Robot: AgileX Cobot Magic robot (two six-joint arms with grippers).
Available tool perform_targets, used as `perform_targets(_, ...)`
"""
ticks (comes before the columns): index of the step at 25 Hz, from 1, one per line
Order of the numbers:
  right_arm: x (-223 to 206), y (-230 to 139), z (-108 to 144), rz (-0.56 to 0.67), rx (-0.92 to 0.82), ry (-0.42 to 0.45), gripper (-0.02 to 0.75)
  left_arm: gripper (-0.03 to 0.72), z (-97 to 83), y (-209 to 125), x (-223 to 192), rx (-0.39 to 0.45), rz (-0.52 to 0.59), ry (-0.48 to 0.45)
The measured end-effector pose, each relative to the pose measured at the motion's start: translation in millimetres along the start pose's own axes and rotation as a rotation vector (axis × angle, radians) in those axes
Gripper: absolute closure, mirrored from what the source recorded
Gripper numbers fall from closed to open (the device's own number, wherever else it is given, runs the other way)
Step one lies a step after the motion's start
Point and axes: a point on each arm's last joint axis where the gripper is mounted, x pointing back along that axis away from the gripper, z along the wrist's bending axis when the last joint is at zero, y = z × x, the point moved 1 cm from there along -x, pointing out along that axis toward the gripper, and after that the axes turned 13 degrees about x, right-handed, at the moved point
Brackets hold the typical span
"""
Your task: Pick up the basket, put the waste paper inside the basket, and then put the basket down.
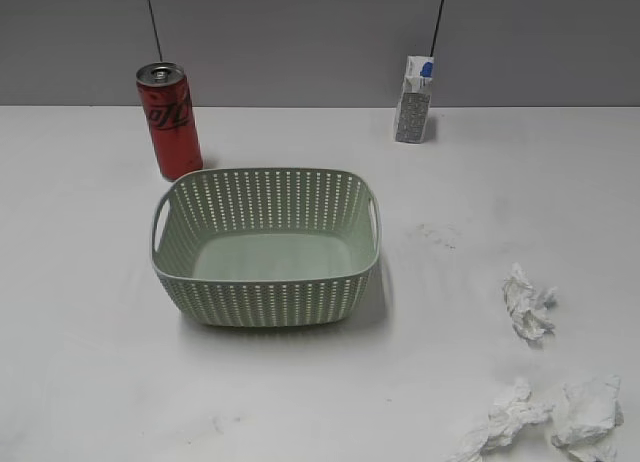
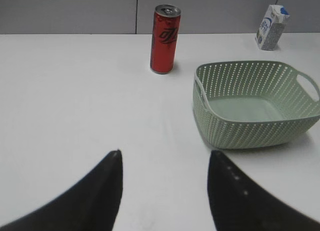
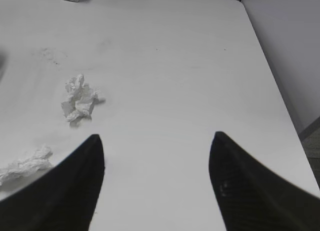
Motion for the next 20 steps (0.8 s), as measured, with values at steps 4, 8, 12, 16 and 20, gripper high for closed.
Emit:
perform_targets(4, 0, 0, 0, 0.0, 0.0, 0.0, 0.238, 0.27, -0.1, 1, 0, 0.001, -0.009, -0.001)
perform_targets(8, 0, 0, 0, 0.0, 0.0, 0.0, 0.238, 0.27, -1.7, 1, 0, 0.01, -0.009, -0.017)
perform_targets(12, 0, 0, 0, 0.0, 0.0, 0.0, 0.238, 0.27, -2.0, 1, 0, 0.012, -0.009, -0.02)
perform_targets(16, 0, 0, 0, 0.0, 0.0, 0.0, 0.238, 0.242, -2.6, 2, 0, 0.016, -0.015, -0.026)
perform_targets(20, 0, 0, 0, 0.0, 0.0, 0.0, 0.238, 0.141, -4.8, 13, -11, 0.06, -0.004, -0.048)
